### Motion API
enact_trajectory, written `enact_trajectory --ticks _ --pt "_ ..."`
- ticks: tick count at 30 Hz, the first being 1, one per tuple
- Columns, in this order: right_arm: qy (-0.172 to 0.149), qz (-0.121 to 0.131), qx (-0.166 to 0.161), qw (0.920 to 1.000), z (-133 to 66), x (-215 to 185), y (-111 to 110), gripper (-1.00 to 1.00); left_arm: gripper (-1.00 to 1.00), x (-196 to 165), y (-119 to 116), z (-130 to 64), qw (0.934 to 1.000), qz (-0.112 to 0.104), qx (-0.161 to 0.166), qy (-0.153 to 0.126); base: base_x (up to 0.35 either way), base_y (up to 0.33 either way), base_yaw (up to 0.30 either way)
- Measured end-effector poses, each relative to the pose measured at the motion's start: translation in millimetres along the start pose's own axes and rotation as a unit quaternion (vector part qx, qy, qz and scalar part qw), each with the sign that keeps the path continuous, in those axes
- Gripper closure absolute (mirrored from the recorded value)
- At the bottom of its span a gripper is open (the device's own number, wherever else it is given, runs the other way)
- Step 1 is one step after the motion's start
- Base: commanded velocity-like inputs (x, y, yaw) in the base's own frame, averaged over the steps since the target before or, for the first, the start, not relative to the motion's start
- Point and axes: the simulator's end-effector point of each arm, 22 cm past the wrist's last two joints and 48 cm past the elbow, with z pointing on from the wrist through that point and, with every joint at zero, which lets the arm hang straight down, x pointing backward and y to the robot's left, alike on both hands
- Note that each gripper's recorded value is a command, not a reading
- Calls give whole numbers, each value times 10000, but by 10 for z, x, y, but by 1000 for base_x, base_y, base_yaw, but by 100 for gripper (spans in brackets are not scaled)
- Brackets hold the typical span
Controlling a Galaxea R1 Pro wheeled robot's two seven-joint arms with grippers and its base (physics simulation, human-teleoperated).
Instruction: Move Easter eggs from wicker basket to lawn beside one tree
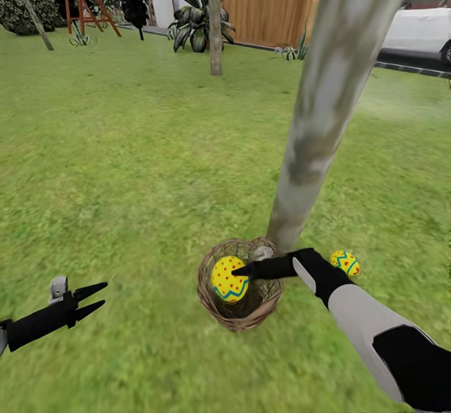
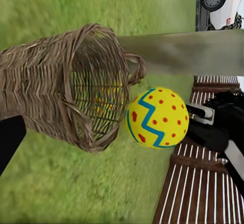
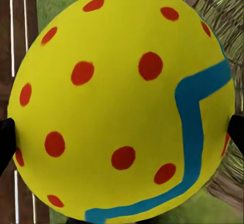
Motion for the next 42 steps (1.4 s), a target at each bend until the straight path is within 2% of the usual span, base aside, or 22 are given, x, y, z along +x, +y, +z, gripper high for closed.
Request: enact_trajectory --ticks 3,7,18,32,42 --pt "-253 156 -111 9995 -155 -118 -42 100 -100 -14 -19 -12 10000 13 18 -16 -2 0 -202" --pt "-354 204 -72 9991 -269 -162 -113 100 -100 -19 -44 -12 10000 28 45 -30 0 0 -212" --pt "-399 160 -67 9991 -316 -206 -70 100 -100 -103 -118 -68 9997 55 134 -191 0 -19 -213" --pt "-444 95 -70 9989 -361 -257 -1 100 -100 -124 -184 -88 9996 104 170 -223 0 -260 -211" --pt "-442 86 -60 9990 -366 -260 4 100 -100 -128 -190 -95 9995 114 167 -228 0 -292 0"
